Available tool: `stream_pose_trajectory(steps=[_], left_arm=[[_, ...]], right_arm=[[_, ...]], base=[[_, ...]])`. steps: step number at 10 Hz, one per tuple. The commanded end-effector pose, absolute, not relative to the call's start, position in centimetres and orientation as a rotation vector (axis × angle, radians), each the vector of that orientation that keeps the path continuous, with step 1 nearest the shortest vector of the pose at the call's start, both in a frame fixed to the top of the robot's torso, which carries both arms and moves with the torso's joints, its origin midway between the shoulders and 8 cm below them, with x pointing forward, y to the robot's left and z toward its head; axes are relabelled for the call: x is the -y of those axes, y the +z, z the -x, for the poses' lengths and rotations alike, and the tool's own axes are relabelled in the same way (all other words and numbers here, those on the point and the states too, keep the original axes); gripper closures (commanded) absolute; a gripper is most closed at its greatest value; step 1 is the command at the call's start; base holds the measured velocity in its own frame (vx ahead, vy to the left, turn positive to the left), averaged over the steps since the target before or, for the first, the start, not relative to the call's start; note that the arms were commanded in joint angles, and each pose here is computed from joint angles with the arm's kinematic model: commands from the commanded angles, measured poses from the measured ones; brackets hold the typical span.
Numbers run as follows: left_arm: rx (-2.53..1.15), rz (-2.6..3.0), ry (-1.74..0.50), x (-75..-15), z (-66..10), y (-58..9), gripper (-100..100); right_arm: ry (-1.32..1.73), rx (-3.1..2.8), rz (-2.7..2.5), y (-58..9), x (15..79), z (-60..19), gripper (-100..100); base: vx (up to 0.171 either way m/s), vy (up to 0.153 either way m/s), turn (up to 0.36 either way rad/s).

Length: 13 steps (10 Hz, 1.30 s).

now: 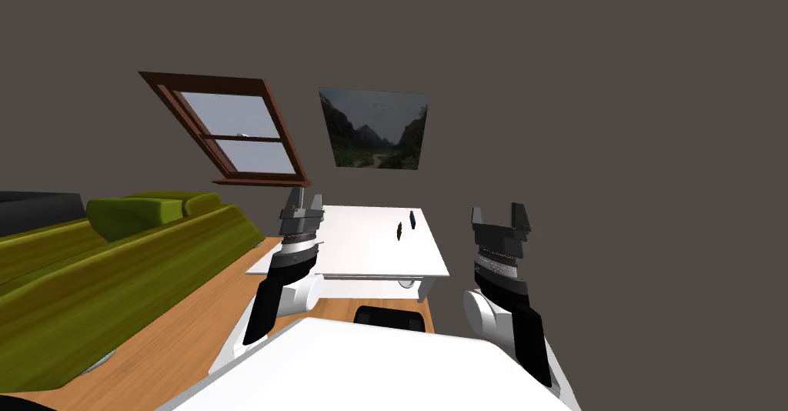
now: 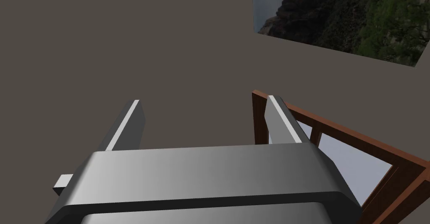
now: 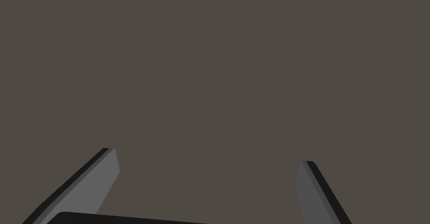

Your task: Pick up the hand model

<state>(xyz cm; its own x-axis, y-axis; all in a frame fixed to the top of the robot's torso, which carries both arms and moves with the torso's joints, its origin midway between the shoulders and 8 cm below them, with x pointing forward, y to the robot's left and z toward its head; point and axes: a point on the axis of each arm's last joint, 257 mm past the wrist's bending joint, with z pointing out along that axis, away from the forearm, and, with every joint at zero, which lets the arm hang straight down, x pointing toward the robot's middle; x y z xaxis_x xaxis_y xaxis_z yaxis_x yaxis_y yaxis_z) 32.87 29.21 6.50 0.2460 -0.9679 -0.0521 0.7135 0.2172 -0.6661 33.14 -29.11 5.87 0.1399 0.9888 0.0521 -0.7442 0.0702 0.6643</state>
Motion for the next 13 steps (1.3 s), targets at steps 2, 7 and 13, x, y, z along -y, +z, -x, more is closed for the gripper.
stream_pose_trajectory(steps=[2, 7, 13], left_arm=[[-0.522, 0.585, -1.24, -29.2, -32.9, 6.5, 0], [-0.522, 0.585, -1.24, -29.2, -32.9, 6.5, 0], [-0.522, 0.585, -1.24, -29.2, -32.9, 6.5, 0]], right_arm=[[1.317, -0.576, -0.587, 4.3, 28.2, -34.2, -100], [1.158, -0.78, -0.464, 0.3, 26.6, -36.4, -100], [0.92, -1.042, -0.247, -6.3, 25.2, -38.9, -100]], base=[[-0.02, 0.021, 0.097], [-0.027, 0.047, 0.123], [-0.019, 0.059, 0.145]])
